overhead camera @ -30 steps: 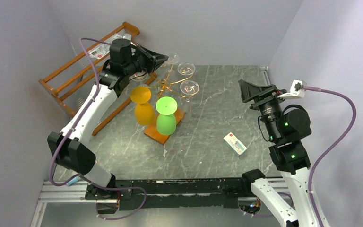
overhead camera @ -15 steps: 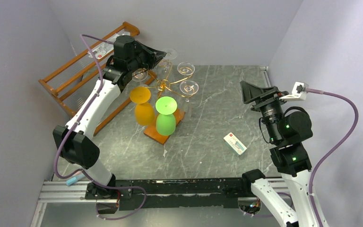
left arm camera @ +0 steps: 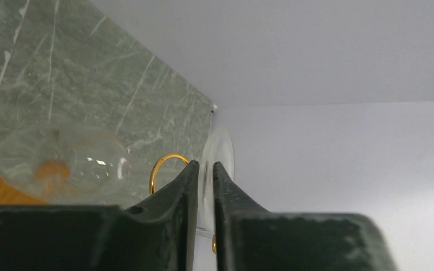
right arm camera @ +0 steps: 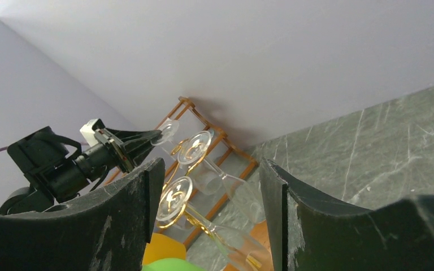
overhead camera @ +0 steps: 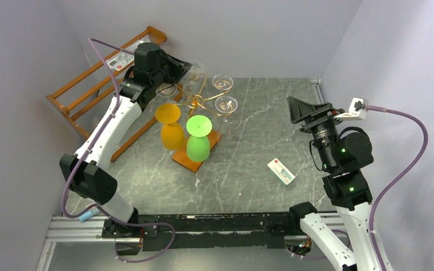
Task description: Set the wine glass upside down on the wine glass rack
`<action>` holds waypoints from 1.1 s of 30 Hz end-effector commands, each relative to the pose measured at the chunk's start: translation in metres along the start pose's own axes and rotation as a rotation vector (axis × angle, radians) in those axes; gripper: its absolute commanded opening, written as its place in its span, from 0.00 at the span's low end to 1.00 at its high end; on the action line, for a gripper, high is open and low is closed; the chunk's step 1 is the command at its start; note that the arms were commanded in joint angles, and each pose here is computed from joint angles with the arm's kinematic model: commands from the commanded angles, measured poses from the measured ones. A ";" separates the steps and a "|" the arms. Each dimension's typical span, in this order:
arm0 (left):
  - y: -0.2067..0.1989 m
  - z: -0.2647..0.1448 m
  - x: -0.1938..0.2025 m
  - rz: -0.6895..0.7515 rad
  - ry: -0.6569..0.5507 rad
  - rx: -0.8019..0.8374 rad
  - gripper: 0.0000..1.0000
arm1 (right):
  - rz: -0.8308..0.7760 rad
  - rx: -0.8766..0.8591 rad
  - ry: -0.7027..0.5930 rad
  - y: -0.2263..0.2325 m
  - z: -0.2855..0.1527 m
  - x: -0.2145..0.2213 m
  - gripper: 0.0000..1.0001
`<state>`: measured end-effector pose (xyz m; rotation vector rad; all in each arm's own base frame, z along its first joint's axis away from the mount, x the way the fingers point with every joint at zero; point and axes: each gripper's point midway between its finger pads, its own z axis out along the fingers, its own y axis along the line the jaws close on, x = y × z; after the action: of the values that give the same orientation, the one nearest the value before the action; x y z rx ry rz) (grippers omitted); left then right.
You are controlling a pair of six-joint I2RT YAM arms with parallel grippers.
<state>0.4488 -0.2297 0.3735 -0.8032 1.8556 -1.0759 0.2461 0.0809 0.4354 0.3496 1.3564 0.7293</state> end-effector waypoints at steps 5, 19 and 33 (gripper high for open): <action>-0.026 -0.022 -0.019 0.023 -0.077 0.084 0.25 | 0.029 0.021 -0.027 -0.002 -0.003 -0.007 0.65; -0.009 -0.018 -0.015 0.038 -0.072 0.038 0.12 | 0.042 0.022 -0.047 -0.001 -0.006 -0.011 0.64; 0.002 -0.021 -0.031 0.101 -0.168 0.008 0.24 | 0.048 0.034 -0.051 -0.005 -0.006 -0.010 0.63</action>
<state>0.4457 -0.2121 0.3642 -0.8020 1.8378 -0.9698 0.2411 0.0738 0.4405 0.4028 1.3249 0.7403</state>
